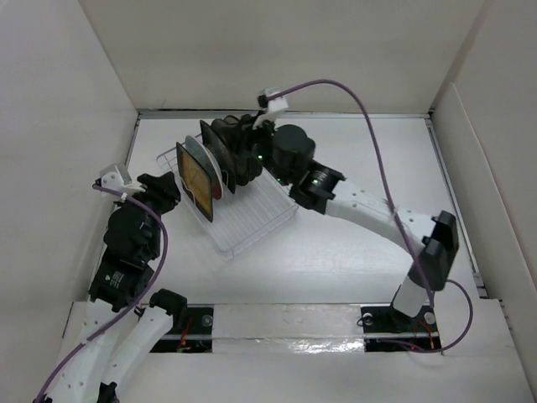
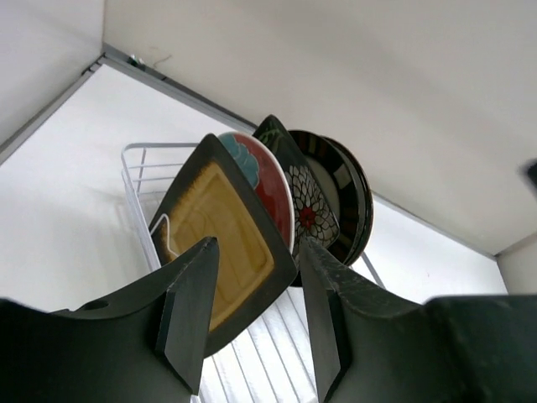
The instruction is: Load the plates into the dish rack
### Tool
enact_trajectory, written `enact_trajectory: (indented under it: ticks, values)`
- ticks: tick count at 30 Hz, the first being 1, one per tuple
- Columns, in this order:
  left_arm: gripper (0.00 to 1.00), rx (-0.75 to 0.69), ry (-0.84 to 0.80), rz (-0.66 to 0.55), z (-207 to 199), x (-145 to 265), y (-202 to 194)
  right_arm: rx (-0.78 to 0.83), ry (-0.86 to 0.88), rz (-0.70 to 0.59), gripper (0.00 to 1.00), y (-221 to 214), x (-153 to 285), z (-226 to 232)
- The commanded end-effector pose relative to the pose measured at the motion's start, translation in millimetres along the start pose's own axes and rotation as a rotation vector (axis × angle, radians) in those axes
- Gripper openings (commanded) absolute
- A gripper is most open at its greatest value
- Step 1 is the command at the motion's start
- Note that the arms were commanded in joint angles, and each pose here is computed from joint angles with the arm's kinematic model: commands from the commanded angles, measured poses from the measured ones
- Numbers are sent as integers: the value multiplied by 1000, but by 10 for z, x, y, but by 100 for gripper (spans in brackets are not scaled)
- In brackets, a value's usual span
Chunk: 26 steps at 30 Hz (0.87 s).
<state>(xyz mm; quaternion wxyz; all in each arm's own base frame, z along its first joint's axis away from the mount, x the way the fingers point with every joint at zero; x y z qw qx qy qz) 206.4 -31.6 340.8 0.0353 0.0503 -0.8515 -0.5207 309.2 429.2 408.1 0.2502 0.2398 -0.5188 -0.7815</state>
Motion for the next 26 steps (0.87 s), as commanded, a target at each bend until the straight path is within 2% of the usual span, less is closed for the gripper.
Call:
enact_trajectory:
  ticks: [1,2,3,4,5,6,7,8,9,11,12,14,15,16,18,23,26]
  values:
    - [40,-10,-7,40,-60,-123,-112,-33,41,-57,16,116,259,-58]
    - [41,-7,-16,46,-88,-126,-100,-40,43,-96,0,327,443,-107]
    - [41,-7,-31,59,-119,-131,-111,-21,17,-61,0,115,555,-273]
    - [43,-6,-47,58,-157,-124,-73,-16,0,-69,0,121,682,-337]
    - [45,-8,-59,62,-179,-120,-63,-12,-5,-138,0,411,949,-390]
    - [47,-6,-66,65,-194,-108,-45,-5,-36,-160,0,457,1090,-495]
    - [50,1,-79,53,-219,-83,14,17,-106,-137,0,289,1244,-683]
    - [51,4,-87,48,-228,-64,41,30,-155,-152,0,337,1386,-825]
    - [54,9,-93,40,-238,-50,71,11,-185,-222,10,590,1672,-905]
    - [57,26,-112,0,-264,8,202,22,-356,-215,24,457,1984,-1348]
    - [58,33,-119,-17,-272,34,256,5,-400,-254,43,566,2240,-1462]
    - [60,51,-142,-59,-284,102,362,-4,-544,-269,60,437,2472,-1853]
    - [60,52,-154,-74,-292,116,386,-5,-576,-275,75,409,2546,-1951]
    - [60,62,-165,-96,-301,125,415,-11,-590,-265,83,361,2609,-2021]
    - [60,70,-175,-108,-328,107,436,-41,-622,-215,91,185,2594,-2195]
    - [60,60,-160,-82,-341,34,372,-88,-617,-138,93,-13,2431,-2342]
    - [63,50,-154,-74,-340,17,359,-98,-613,-183,93,85,2401,-2327]
Point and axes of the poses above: each gripper's point midway between its finger pads, its own x axis back along the fingers, its own z axis along the line the jaws close on, y = z × x, the point moved 4 cm from there along x, back along the fingers, and after that the axes turned 1 degree about -x, right-handed, at the moved point
